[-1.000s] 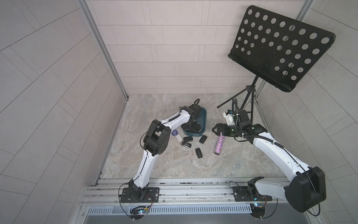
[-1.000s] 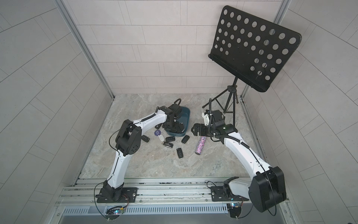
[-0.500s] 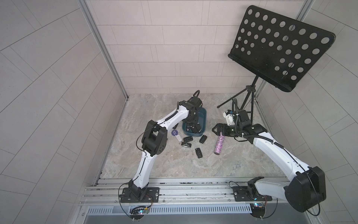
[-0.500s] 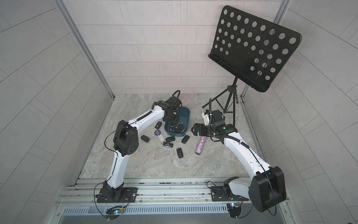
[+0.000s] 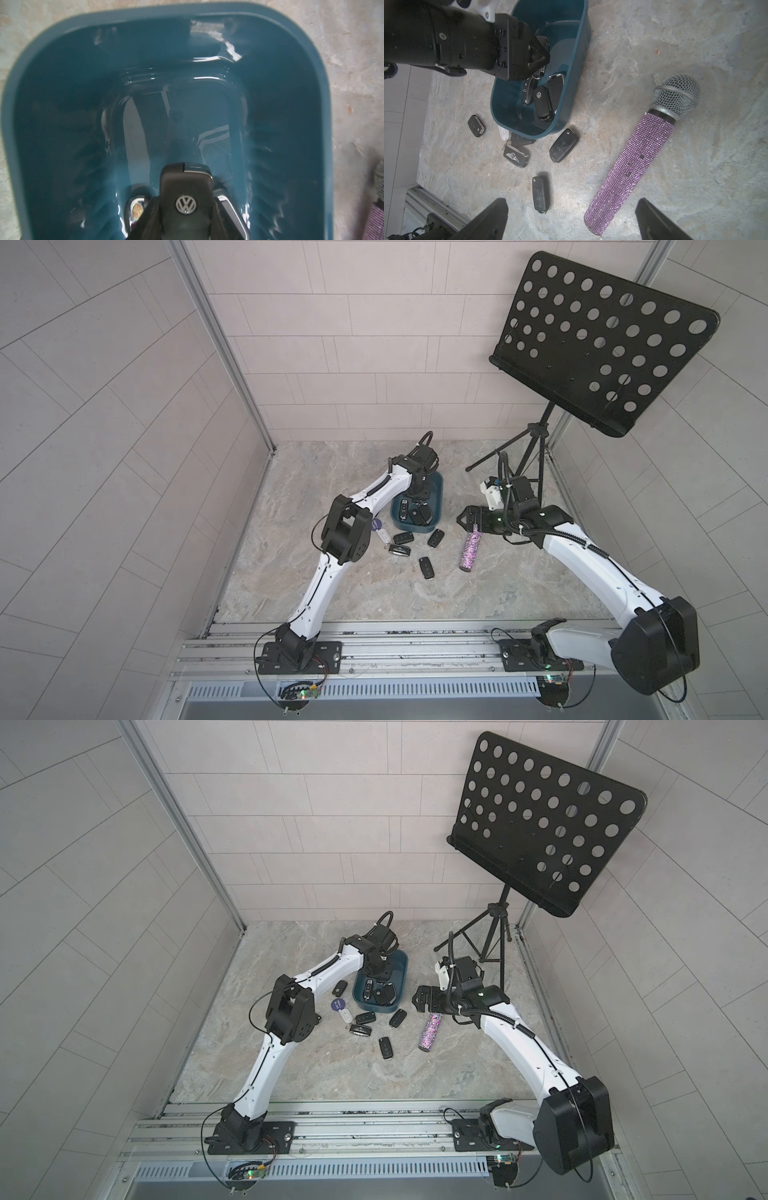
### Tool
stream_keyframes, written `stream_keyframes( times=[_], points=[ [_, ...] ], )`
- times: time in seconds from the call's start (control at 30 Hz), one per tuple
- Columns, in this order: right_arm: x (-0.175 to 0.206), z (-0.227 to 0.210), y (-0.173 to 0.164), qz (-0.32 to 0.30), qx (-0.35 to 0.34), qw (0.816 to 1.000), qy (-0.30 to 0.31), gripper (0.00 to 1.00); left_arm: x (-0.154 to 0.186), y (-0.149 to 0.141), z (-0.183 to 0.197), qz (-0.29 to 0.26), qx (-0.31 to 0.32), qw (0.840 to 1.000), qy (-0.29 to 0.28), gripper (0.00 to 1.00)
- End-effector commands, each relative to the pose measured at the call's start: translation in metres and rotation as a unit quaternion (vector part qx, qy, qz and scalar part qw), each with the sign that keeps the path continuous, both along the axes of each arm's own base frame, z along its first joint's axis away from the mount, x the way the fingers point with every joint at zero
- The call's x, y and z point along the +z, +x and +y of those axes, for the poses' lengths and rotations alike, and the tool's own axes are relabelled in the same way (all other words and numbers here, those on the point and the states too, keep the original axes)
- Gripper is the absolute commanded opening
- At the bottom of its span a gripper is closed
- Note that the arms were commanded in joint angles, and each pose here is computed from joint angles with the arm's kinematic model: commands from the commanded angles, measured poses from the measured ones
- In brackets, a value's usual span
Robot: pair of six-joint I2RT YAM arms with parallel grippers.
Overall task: Place the car key into the storage box
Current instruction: Place the car key in the storage box.
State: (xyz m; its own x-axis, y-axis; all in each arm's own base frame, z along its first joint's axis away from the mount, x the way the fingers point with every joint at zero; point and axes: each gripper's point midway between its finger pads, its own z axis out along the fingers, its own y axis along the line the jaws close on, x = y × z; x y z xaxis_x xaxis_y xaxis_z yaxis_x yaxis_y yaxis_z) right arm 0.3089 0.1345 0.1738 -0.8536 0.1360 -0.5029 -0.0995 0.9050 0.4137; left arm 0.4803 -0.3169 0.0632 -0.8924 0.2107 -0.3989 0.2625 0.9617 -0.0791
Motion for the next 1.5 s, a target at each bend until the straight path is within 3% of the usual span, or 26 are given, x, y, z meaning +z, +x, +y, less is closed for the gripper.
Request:
stream_keyframes(
  times=[0.0,0.43,0.63,0.87,1.03,1.2,1.47],
  points=[
    [0.001,-0.011,-0.003,-0.015,-0.013,1.0,-0.018,1.0,0.008,0.015,0.004,-0.027,0.005,1.0,0.008,0.34],
    [-0.003,-0.029,-0.01,-0.032,-0.056,0.997,-0.038,1.0,-0.018,0.021,0.021,-0.01,0.027,0.999,0.022,0.34],
    [-0.001,-0.03,-0.011,-0.049,-0.06,0.996,-0.031,1.0,-0.02,0.019,0.02,-0.005,0.023,1.0,0.019,0.41],
    [-0.001,-0.027,-0.012,-0.046,-0.058,0.997,-0.024,1.0,0.008,0.019,0.009,-0.014,0.022,0.999,-0.02,0.58],
    [-0.007,-0.021,-0.015,-0.027,-0.055,0.998,-0.018,1.0,0.047,0.014,0.0,-0.022,0.025,0.997,-0.067,0.61],
    [-0.015,-0.003,-0.019,-0.011,-0.023,1.0,-0.006,1.0,0.08,-0.007,0.005,-0.013,0.022,0.996,-0.089,0.63],
    [-0.032,0.027,-0.03,-0.01,0.021,1.0,-0.015,0.99,0.091,-0.077,0.053,0.01,0.046,0.994,-0.099,0.69]
  ],
)
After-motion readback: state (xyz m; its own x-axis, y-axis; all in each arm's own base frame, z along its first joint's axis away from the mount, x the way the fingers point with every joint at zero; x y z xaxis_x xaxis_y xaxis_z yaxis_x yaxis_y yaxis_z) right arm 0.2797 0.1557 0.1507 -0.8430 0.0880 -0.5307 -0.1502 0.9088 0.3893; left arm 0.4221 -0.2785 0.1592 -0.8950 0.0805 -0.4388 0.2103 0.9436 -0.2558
